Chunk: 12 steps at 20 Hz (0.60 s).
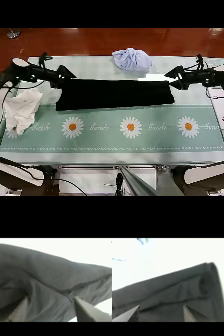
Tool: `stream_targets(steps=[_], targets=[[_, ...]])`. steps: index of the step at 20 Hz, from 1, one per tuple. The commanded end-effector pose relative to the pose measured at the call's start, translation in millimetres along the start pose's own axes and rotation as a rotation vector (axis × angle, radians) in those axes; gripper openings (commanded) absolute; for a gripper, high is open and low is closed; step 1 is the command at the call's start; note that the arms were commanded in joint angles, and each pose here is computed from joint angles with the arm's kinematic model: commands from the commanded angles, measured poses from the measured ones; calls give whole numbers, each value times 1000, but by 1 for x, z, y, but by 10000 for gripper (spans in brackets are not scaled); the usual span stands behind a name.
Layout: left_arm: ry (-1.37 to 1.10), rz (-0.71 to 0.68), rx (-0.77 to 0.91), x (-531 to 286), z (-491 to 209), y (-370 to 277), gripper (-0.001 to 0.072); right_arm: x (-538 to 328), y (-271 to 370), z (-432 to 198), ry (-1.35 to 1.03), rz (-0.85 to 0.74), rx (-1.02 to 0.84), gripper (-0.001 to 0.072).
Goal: Fold the shirts.
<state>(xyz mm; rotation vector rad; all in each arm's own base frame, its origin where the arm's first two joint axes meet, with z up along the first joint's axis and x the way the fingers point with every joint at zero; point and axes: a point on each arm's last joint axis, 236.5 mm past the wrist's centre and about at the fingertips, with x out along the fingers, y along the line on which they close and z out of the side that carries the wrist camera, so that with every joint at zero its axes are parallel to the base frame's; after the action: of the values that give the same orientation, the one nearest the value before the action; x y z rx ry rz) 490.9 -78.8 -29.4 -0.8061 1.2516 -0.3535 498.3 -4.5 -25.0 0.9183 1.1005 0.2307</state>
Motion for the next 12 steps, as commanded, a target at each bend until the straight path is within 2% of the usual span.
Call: stream_targets(steps=[1,5,8,12], targets=[[66,90,-9,-56,4,33,703,-36,-18,11,29,-10,-2,625],[-97,257,91,-119,12,45,702,-50,-95,-32,185,-249,82,625],[-257,249,256,-116,2,-10,702,-28,-99,-47,238,-220,83,625],[-242,196,429,-71,-40,-72,701,1,-80,-37,197,-154,70,625]])
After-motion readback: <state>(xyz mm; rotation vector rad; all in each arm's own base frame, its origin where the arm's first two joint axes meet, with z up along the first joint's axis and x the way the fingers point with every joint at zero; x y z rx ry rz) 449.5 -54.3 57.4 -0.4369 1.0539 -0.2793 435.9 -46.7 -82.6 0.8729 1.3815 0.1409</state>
